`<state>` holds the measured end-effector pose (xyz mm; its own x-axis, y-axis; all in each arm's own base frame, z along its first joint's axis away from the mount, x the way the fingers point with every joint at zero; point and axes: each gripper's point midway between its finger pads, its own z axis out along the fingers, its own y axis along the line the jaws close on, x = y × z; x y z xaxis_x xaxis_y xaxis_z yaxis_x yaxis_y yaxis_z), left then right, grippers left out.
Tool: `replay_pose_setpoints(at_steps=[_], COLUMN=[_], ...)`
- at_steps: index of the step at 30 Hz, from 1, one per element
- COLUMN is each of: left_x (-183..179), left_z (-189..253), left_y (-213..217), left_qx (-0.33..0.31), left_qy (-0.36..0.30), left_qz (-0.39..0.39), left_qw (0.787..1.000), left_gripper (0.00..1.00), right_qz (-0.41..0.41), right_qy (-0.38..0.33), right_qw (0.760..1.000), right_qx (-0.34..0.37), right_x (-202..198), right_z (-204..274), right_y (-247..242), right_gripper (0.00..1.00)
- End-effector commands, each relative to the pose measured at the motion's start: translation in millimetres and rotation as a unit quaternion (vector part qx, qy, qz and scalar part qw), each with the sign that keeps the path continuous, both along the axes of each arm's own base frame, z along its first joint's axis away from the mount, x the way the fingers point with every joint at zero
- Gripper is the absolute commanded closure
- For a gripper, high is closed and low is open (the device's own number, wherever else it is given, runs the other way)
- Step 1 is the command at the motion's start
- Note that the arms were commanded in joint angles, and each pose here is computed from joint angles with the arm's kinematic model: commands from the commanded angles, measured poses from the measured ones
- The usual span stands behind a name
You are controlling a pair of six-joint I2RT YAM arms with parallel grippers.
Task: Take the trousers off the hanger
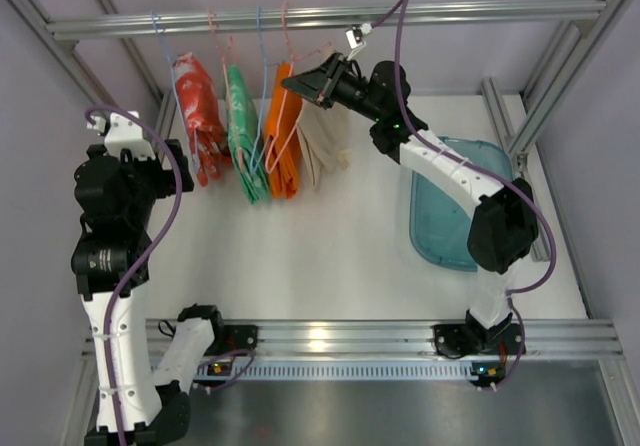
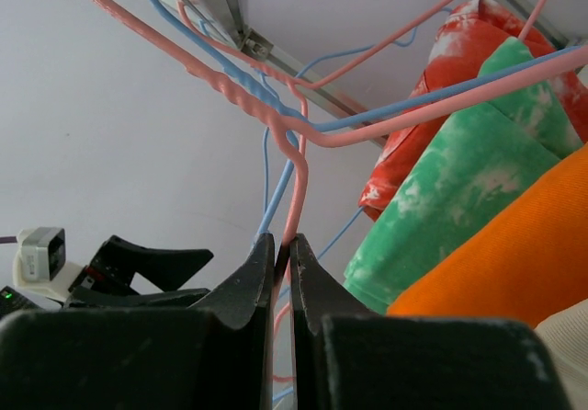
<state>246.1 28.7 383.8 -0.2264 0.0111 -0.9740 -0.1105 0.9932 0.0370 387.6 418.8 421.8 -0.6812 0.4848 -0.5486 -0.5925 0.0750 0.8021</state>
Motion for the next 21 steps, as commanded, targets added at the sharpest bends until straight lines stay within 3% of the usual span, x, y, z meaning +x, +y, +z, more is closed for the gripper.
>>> replay_pose_setpoints(at_steps=[1, 12, 21], left_x=[4, 8, 10], left_z=[23, 25, 19], left_y=[-12, -31, -35], left_qx=[-0.014, -0.029, -0.051], left_qy=[-0.032, -0.031, -0.023], left_qz=[-0.03, -0.082, -0.087], left_qw=[0.999, 0.996, 0.995], left_gripper=[0.04, 0.05, 0.06], right_qz=[0.003, -0.026, -0.101], right_qy=[-0.25, -0.249, -0.181], right_qw=[0.966, 0.964, 0.974], right_qx=[0.069, 0.088, 0.086], right_x=[-59, -49, -36], right_z=[121, 149, 155], right_y=[-29, -32, -31], right_gripper=[1.0, 1.0, 1.0])
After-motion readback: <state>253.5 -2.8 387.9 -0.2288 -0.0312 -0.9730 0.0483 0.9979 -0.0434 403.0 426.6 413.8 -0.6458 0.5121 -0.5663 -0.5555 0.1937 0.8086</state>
